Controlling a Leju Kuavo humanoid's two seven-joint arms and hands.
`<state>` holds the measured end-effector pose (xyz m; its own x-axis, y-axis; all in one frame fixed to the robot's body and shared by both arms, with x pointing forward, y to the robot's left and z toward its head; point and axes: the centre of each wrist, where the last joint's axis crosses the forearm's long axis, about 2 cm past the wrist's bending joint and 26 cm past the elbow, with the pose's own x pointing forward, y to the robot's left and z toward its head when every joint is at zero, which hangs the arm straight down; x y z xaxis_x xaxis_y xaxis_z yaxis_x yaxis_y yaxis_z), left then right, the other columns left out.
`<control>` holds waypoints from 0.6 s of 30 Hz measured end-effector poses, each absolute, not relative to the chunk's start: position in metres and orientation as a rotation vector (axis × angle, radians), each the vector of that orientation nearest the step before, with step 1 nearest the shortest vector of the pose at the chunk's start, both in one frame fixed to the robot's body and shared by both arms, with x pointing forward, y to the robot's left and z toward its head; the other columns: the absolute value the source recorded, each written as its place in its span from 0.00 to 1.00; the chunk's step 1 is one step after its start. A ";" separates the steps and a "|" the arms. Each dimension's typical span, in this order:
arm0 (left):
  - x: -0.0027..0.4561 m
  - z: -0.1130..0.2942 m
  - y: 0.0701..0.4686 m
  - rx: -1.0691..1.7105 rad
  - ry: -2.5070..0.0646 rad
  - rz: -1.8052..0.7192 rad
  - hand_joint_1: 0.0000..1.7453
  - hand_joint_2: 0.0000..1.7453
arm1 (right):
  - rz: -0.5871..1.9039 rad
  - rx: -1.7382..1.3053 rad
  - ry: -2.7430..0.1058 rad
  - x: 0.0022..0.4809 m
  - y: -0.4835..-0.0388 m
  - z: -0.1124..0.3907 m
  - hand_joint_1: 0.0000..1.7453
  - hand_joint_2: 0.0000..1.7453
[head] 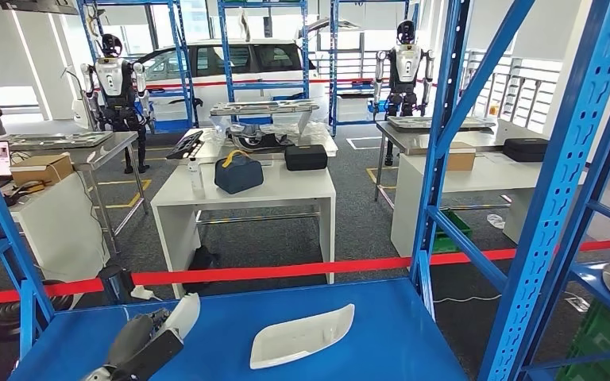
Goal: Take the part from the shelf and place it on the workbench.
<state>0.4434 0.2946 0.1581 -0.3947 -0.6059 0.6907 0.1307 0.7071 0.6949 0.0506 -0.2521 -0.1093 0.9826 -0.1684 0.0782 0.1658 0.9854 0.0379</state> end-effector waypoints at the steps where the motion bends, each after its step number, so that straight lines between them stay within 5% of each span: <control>1: 0.445 0.164 0.292 0.340 -1.851 -0.790 1.00 1.00 | -0.170 0.030 -0.081 0.050 -0.252 -0.109 0.00 0.00; 18: 0.404 0.226 0.264 -0.066 -2.291 -0.404 1.00 1.00 | -0.208 0.023 -0.085 0.049 -0.254 -0.110 0.00 0.00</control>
